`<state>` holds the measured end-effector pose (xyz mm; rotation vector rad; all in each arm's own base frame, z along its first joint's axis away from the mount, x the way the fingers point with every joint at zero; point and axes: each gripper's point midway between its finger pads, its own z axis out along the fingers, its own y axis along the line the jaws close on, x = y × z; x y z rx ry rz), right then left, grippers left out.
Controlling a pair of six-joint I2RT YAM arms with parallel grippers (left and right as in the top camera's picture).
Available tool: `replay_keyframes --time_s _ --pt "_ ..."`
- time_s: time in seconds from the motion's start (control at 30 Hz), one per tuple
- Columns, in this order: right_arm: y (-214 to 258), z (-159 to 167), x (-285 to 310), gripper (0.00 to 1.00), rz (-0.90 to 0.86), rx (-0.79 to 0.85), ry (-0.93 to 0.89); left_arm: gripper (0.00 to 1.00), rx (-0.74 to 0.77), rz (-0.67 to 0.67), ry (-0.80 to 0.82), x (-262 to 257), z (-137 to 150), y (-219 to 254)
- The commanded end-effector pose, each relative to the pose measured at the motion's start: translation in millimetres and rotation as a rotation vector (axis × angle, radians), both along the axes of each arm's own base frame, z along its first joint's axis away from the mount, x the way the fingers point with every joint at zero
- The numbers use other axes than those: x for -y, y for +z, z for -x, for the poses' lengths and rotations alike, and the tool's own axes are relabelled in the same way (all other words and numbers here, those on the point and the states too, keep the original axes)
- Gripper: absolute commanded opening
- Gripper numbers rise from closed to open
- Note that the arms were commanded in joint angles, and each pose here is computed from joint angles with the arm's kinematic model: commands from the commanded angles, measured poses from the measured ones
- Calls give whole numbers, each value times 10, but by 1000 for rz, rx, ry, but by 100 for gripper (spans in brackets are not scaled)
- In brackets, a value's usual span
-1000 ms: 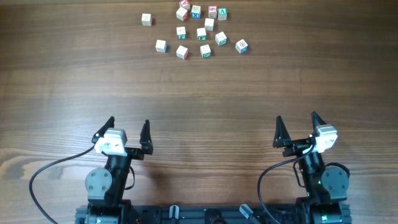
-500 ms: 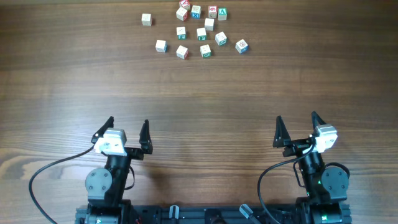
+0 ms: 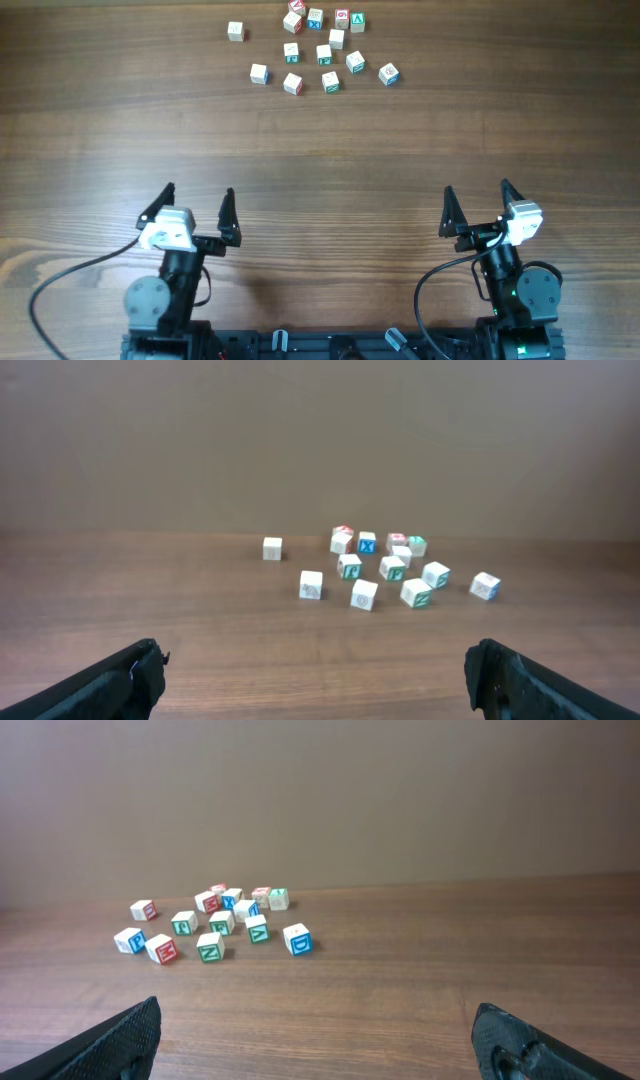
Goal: Form a horizontal line
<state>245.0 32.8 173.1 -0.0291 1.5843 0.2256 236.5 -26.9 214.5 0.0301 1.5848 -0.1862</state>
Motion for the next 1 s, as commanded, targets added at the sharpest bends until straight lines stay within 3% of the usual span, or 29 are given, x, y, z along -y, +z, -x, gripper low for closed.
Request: replay_keyframes --time_s 0.0,0.2,0.53,0.6,0.77,0.97 --pt "12 2 -12 100 18 9 5 100 42 8 -18 27 67 609" --pt "12 2 -12 100 18 9 5 100 -116 2 -18 39 -182 1134" --pt "12 2 -13 100 18 9 5 100 -518 -3 -85 239 -1250 1458" --pt "12 2 -13 100 18 9 5 100 -626 -11 -131 428 -1663 1330" --pt "12 2 -13 100 18 9 5 100 -735 -34 -182 746 -2247 890" --pt "12 2 -12 100 18 9 5 100 -825 -31 -326 1315 -2618 158"
